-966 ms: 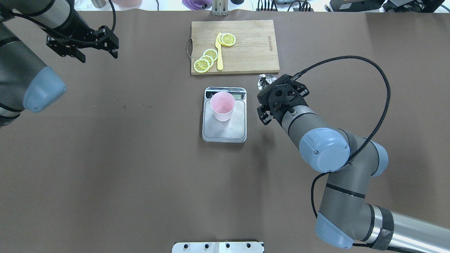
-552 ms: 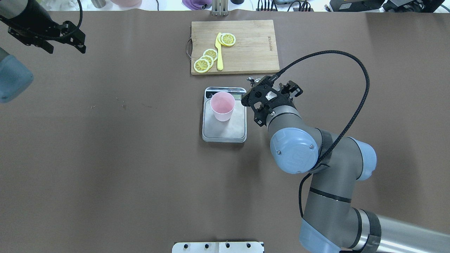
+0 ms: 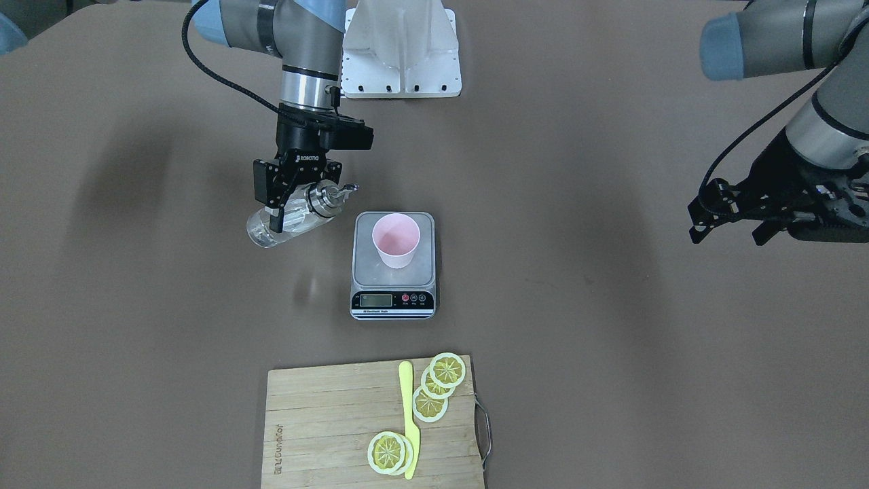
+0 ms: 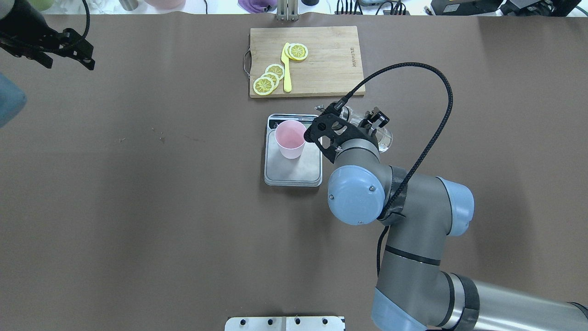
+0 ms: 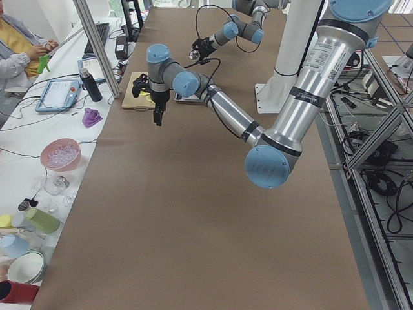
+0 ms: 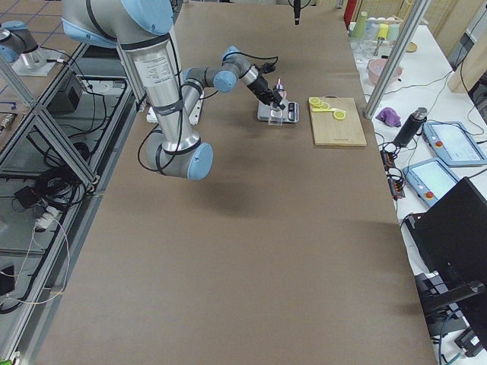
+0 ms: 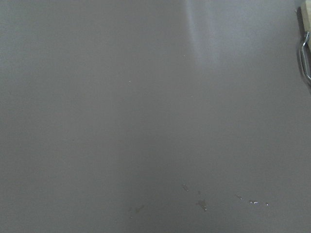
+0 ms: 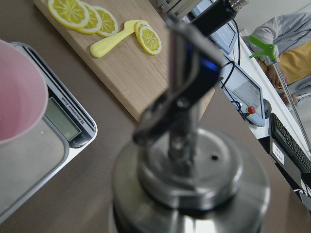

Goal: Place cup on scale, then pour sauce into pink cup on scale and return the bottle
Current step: 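Tilt the bottle with the right gripper to pour into the cup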

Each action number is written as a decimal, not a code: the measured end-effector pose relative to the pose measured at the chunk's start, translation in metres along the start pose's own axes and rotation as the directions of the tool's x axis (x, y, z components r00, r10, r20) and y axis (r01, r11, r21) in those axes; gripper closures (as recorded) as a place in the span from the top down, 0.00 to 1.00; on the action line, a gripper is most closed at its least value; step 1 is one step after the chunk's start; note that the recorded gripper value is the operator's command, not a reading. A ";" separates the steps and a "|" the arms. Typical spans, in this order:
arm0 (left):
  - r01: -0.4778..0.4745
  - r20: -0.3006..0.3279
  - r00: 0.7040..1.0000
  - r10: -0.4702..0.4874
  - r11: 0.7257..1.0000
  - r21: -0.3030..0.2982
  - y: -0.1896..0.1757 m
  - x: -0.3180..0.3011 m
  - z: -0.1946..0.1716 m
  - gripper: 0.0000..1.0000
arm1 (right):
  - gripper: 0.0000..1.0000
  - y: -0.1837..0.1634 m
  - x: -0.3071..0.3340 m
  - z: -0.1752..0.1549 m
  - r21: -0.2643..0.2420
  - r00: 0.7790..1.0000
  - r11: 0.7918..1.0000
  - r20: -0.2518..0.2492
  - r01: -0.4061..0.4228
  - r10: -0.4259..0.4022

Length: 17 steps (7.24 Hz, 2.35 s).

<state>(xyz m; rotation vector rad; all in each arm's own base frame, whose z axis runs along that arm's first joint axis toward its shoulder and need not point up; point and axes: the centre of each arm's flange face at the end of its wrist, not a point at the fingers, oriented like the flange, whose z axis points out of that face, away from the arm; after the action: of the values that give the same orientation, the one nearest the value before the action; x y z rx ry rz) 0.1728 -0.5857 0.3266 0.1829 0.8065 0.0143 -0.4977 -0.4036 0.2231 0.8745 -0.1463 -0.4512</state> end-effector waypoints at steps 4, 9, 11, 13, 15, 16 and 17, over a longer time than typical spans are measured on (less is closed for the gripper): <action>-0.059 0.023 0.998 0.060 0.998 -0.012 0.015 -0.038 0.003 0.97 | 0.00 -0.021 -0.028 0.014 -0.064 0.981 0.983 -0.081 0.170 -0.175; -0.061 0.022 0.998 0.061 0.998 -0.009 0.017 -0.038 0.001 0.97 | 0.00 -0.024 -0.035 0.023 -0.133 0.907 0.918 -0.158 0.373 -0.391; -0.061 0.022 0.998 0.061 0.998 -0.008 0.017 -0.038 0.001 0.97 | 0.00 -0.025 -0.036 0.025 -0.169 0.879 0.890 -0.158 0.424 -0.449; -0.061 0.022 0.998 0.061 0.998 -0.009 0.017 -0.038 0.001 0.97 | 0.00 -0.030 -0.040 0.029 -0.204 0.852 0.860 -0.154 0.468 -0.501; -0.060 0.023 0.998 0.060 0.998 -0.010 0.017 -0.039 0.001 0.97 | 0.00 -0.038 -0.046 0.035 -0.228 0.834 0.841 -0.155 0.492 -0.530; -0.060 0.023 0.998 0.060 0.998 -0.010 0.017 -0.039 0.001 0.97 | 0.00 -0.043 -0.047 0.036 -0.247 0.820 0.825 -0.156 0.508 -0.551; -0.060 0.023 0.998 0.060 0.998 -0.010 0.017 -0.039 0.001 0.97 | 0.00 -0.047 -0.047 0.036 -0.267 0.798 0.803 -0.158 0.532 -0.582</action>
<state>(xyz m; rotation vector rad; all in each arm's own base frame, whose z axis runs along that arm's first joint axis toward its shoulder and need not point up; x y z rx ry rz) 0.1478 -0.5721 0.3582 0.1977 0.7771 0.0721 -0.5660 -0.4345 0.2129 0.7436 0.3903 -0.9000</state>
